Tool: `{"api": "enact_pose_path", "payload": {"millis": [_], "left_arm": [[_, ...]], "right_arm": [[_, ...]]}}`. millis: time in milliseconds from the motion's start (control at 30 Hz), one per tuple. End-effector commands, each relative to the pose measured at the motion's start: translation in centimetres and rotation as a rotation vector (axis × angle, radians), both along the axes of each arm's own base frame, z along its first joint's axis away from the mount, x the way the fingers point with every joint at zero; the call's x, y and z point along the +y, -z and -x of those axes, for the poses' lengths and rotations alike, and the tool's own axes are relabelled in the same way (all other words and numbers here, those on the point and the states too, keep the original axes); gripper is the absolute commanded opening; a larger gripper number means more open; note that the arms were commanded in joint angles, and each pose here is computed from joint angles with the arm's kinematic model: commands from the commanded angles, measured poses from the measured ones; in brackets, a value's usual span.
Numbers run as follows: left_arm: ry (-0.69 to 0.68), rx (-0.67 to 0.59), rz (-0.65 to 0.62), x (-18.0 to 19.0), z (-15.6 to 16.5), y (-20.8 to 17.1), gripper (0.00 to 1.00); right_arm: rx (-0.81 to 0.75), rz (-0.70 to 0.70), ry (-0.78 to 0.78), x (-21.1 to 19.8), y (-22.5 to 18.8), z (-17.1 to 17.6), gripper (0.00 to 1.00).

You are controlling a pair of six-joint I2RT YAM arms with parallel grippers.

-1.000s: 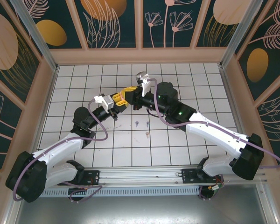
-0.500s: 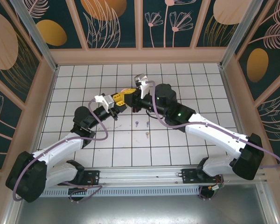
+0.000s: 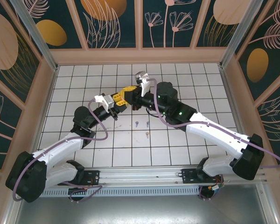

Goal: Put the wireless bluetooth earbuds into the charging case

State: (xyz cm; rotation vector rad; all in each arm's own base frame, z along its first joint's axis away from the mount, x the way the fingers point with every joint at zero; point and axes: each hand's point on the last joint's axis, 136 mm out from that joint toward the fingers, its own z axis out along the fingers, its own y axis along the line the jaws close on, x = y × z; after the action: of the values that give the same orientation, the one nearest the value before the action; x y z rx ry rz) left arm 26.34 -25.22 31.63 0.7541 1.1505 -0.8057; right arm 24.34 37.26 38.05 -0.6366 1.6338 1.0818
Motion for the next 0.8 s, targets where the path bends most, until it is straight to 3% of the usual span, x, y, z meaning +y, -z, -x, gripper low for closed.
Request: {"api": "enact_pose_path", "payload": {"millis": [0, 767], "left_arm": [[0.027, -0.071, 0.043, -0.2, 0.7, -2.7, 0.00], [0.037, -0.077, 0.048, -0.2, 1.0, -3.5, 0.00]], "right_arm": [[-0.077, -0.088, 0.001, -1.0, -4.3, 0.5, 0.11], [0.005, -0.029, 0.014, 0.2, 0.3, -1.5, 0.10]]}}
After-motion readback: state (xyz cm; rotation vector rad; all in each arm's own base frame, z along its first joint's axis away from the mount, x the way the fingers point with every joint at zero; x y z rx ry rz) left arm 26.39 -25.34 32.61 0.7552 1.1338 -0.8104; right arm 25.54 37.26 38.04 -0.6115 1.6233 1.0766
